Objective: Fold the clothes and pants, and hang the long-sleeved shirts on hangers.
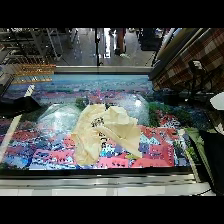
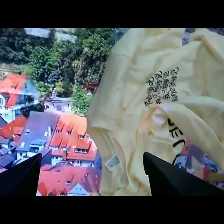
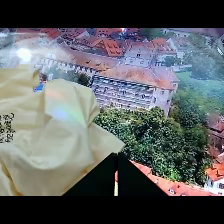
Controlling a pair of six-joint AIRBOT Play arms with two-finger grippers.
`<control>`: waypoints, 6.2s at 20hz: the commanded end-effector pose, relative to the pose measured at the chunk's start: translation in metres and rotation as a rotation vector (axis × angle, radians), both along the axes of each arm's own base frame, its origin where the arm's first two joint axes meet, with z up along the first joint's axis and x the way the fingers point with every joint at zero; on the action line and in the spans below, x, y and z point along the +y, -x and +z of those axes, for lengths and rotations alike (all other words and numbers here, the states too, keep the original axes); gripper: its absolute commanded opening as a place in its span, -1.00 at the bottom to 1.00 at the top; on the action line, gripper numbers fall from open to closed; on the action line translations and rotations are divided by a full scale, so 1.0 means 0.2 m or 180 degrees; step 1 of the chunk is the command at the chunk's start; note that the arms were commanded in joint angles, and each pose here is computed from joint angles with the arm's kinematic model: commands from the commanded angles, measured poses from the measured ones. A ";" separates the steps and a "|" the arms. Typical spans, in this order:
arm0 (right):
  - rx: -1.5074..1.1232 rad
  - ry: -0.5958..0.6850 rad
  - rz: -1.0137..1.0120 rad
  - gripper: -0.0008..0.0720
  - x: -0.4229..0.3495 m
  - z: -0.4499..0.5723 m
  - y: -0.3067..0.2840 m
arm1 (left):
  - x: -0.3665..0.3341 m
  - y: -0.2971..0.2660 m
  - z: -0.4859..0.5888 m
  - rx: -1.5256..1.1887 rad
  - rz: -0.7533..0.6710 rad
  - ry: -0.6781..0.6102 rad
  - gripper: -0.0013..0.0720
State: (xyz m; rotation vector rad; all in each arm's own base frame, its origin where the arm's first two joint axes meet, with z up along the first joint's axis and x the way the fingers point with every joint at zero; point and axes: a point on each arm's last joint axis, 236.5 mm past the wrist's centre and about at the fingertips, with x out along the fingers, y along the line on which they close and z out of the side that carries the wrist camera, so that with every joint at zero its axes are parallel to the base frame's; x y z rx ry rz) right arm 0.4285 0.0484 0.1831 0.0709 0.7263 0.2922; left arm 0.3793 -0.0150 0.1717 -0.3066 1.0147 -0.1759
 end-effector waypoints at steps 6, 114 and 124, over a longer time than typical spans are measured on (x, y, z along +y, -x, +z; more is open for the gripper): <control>0.1335 -0.0776 -0.0098 0.41 -0.04 -0.63 0.18 | -0.27 -0.19 -0.55 0.0616 -0.0523 0.0874 0.92; 0.0875 -0.0372 0.0709 -0.94 0.06 -0.11 0.67 | -0.10 0.34 0.19 -0.0621 -0.0519 0.1329 -0.95; -0.3740 0.1348 -0.0503 -0.94 0.04 2.15 1.63 | -0.51 1.26 2.53 -0.5150 -0.1120 0.1742 -0.95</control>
